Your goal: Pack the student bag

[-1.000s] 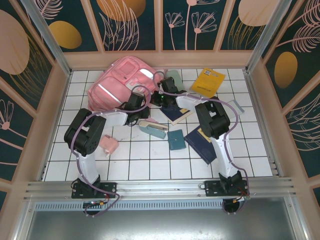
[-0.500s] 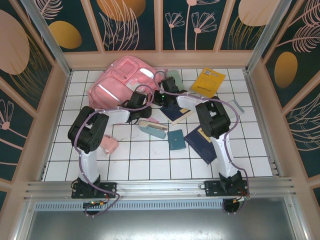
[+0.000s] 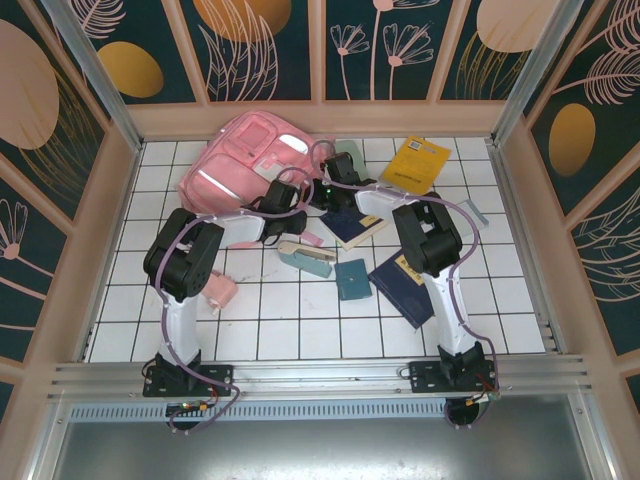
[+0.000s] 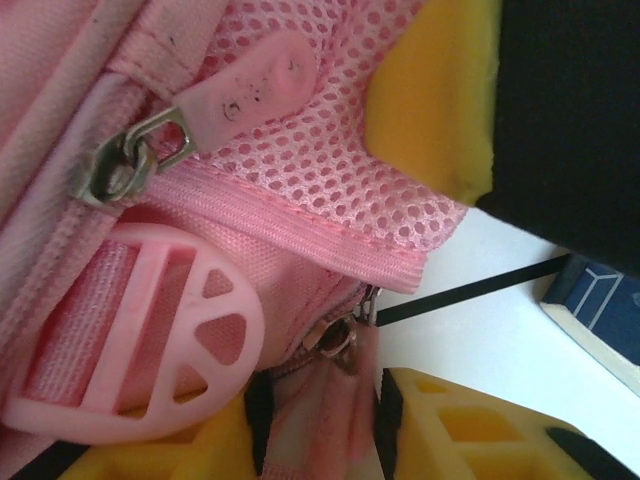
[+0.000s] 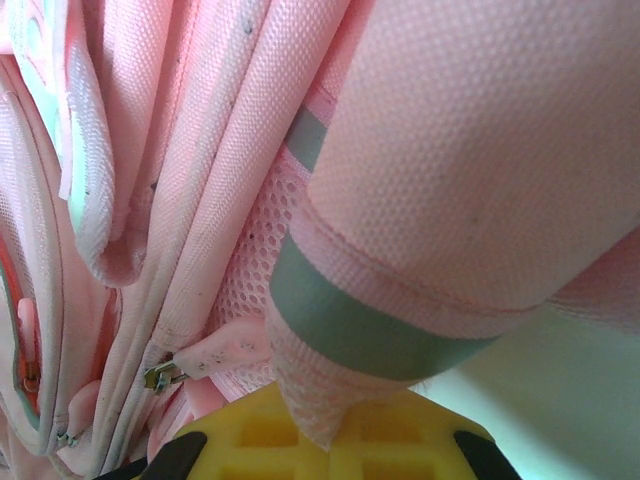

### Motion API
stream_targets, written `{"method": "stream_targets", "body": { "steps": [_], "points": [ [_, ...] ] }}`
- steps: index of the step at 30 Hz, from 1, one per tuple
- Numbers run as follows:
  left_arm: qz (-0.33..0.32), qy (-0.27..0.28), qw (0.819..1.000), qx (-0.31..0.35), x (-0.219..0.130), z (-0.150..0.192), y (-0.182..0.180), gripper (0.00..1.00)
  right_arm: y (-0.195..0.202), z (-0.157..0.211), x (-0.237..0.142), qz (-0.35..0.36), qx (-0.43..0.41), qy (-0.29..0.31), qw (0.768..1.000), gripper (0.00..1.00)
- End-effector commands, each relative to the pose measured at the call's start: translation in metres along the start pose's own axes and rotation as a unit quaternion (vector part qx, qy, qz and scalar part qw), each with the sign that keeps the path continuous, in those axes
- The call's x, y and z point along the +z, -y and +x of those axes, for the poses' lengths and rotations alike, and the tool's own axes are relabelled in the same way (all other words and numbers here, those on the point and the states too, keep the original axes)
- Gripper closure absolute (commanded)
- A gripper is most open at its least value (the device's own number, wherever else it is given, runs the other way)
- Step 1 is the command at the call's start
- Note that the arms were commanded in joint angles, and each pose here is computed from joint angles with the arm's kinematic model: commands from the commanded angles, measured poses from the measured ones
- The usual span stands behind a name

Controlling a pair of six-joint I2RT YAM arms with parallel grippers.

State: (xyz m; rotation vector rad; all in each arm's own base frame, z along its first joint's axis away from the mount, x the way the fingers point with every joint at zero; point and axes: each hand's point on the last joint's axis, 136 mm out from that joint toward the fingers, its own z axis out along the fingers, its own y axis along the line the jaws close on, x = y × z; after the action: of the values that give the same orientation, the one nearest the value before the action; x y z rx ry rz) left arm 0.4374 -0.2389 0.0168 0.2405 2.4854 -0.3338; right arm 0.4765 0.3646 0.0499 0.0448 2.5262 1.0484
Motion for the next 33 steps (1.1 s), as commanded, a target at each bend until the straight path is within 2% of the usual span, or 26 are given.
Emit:
{"method": "stream_targets", "body": {
  "steps": [1,5,7,10,15,21,23,26,33],
  "points": [
    [-0.023,-0.078,0.997,0.012,0.012,0.052,-0.021,0.61,-0.018,-0.004,-0.003,-0.026,-0.017,0.008,0.999,1.00],
    [-0.057,-0.099,0.993,0.023,0.021,0.060,-0.033,0.65,-0.019,-0.004,-0.003,-0.030,-0.015,0.007,0.999,1.00],
    [-0.060,-0.104,0.992,0.026,0.024,0.064,-0.034,0.76,-0.020,-0.004,-0.003,-0.030,-0.015,0.007,0.999,1.00],
    [-0.055,-0.095,0.994,0.022,0.020,0.060,-0.032,0.84,-0.019,-0.004,-0.005,-0.027,-0.016,0.009,0.999,1.00],
    [-0.040,-0.076,0.996,0.020,0.011,0.043,-0.025,0.86,-0.019,-0.003,-0.006,-0.025,-0.017,0.009,0.999,1.00],
    [-0.003,-0.072,0.997,0.016,0.002,0.035,-0.010,0.86,-0.019,-0.004,-0.008,-0.025,-0.018,0.010,0.999,1.00],
    [0.006,-0.072,0.997,0.010,0.000,0.034,-0.009,0.79,-0.019,-0.003,-0.008,-0.025,-0.018,0.010,0.999,1.00],
    [0.012,-0.077,0.997,0.003,0.000,0.035,-0.011,0.73,-0.019,-0.003,-0.008,-0.025,-0.018,0.009,0.999,1.00],
    [0.047,-0.063,0.996,-0.033,-0.010,0.025,-0.018,0.66,-0.017,-0.001,-0.007,-0.024,-0.016,0.008,1.000,1.00]
  ]
}}
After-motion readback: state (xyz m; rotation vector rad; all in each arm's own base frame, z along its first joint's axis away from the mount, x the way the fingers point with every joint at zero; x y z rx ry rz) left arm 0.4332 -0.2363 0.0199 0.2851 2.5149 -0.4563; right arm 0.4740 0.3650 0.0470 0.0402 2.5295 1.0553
